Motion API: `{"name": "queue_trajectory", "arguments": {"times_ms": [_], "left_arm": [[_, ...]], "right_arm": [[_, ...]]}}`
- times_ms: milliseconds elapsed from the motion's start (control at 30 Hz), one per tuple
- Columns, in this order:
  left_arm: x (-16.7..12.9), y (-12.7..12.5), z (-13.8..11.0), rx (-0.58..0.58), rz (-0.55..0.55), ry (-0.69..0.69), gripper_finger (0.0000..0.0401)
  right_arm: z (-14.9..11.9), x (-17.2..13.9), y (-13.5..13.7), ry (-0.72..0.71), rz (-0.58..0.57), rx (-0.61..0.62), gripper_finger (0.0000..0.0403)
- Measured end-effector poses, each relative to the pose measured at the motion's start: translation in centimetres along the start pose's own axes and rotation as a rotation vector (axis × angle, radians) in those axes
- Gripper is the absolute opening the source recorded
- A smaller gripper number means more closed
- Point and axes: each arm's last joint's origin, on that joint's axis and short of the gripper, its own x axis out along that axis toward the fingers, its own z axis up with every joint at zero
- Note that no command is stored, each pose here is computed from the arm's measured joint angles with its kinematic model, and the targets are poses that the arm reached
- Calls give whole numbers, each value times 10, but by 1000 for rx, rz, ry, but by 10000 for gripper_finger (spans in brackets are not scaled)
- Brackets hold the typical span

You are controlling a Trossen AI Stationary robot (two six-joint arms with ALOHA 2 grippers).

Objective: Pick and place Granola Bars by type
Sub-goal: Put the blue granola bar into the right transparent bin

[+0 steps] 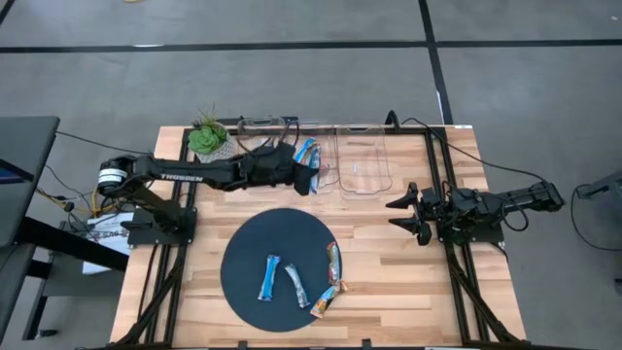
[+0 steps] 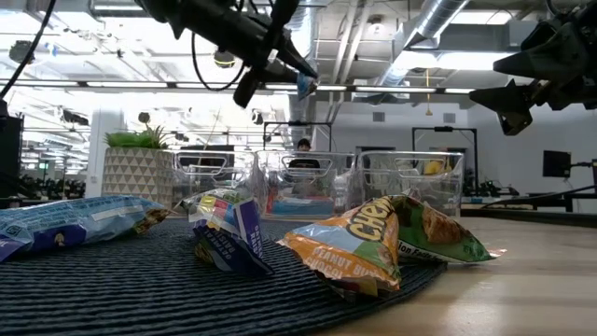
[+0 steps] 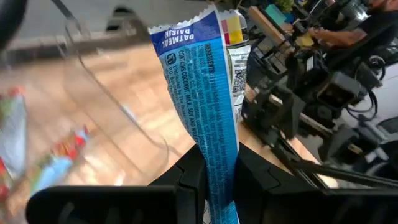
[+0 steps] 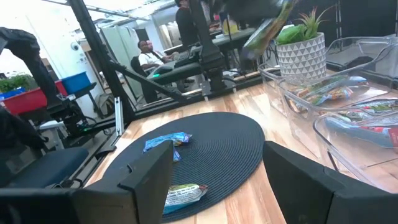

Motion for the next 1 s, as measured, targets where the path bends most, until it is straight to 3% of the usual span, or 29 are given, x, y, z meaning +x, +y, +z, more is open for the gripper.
{"name": "queue_trajectory", "arguments": {"times_ms": [200,333,600,833,1000], "left_arm": [[19,-4,26,118,55,17,50],[46,-11,44,164,-2,37,50],[90,-12,70,246,8,82,50],[125,-5,73,355,58,201,50],[147,-1,69,370,65,225,50]], "right_arm": [[0,0,0,0,0,0,244],[0,0,0,-1,-2,0,244],[0,0,0,0,-1,0,244],[0,0,0,-1,-1,0,244],[0,0,0,-1,-1,0,244]]}}
